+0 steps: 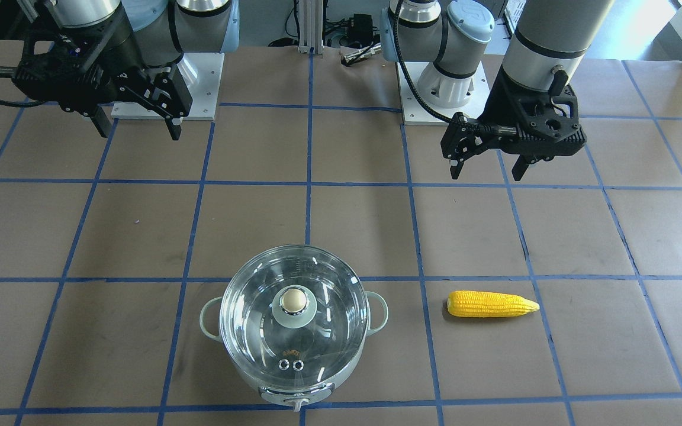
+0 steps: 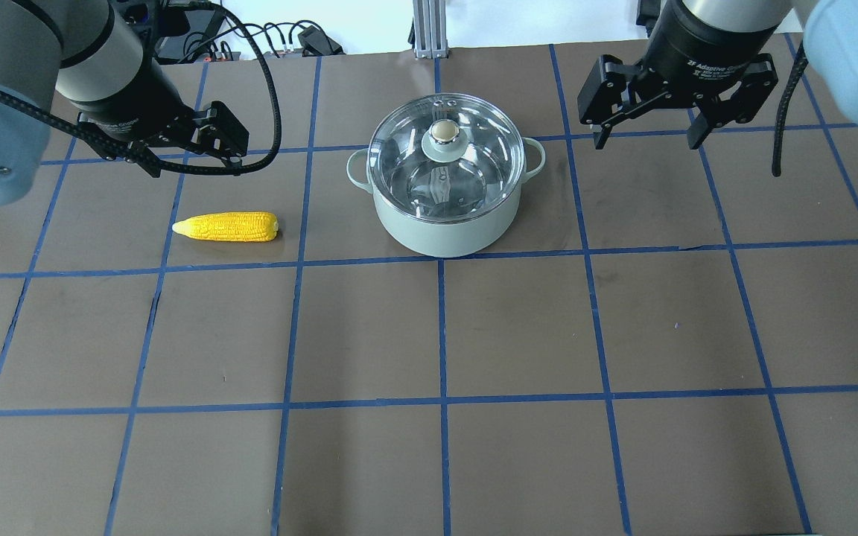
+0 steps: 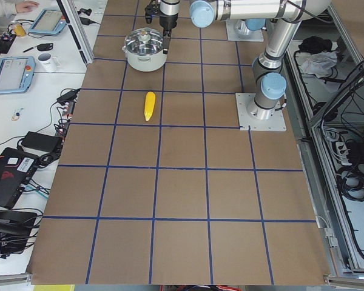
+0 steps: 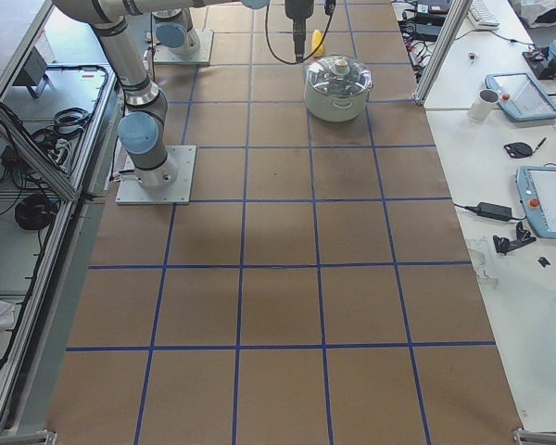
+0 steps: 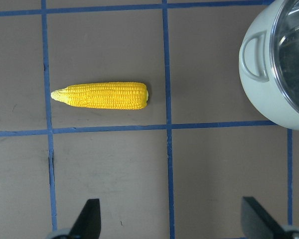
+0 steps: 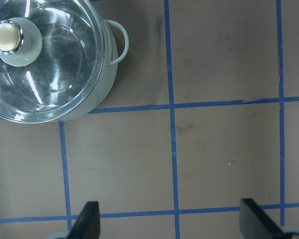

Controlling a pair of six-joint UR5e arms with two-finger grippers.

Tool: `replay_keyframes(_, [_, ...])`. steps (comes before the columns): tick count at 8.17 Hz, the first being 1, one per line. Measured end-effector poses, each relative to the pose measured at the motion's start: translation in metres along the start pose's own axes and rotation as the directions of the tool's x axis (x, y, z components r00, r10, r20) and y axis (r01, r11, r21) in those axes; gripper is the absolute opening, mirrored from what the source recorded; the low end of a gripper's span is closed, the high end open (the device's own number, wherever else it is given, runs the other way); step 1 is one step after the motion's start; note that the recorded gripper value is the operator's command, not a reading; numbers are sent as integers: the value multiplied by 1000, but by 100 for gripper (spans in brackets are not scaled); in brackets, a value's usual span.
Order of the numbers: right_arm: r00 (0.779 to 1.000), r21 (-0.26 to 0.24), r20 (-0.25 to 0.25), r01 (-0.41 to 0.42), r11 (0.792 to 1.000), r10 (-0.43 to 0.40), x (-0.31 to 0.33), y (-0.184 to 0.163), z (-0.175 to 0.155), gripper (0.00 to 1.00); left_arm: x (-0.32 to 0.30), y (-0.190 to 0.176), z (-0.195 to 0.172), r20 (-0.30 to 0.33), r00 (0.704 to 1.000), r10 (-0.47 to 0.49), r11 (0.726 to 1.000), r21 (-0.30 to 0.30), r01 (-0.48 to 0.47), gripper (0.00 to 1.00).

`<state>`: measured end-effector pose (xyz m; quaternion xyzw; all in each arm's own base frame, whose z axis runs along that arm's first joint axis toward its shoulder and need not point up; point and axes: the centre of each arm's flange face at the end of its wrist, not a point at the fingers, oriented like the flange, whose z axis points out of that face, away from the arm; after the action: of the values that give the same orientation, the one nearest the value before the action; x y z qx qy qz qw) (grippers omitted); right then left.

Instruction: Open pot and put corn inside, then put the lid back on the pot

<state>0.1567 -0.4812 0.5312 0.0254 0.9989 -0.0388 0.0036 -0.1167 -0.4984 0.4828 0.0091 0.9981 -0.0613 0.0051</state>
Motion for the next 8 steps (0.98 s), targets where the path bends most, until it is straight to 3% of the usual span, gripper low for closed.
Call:
replay_keyframes(5, [1000, -1, -1, 1, 1000, -1, 0, 0, 1, 100, -2, -5, 7, -5, 999, 36, 999, -9, -36, 100])
replay_keyframes(8, [1000, -2, -3, 2, 1000, -2, 0, -1, 1, 100, -24, -16, 19, -13, 971, 239, 971, -17, -239, 100])
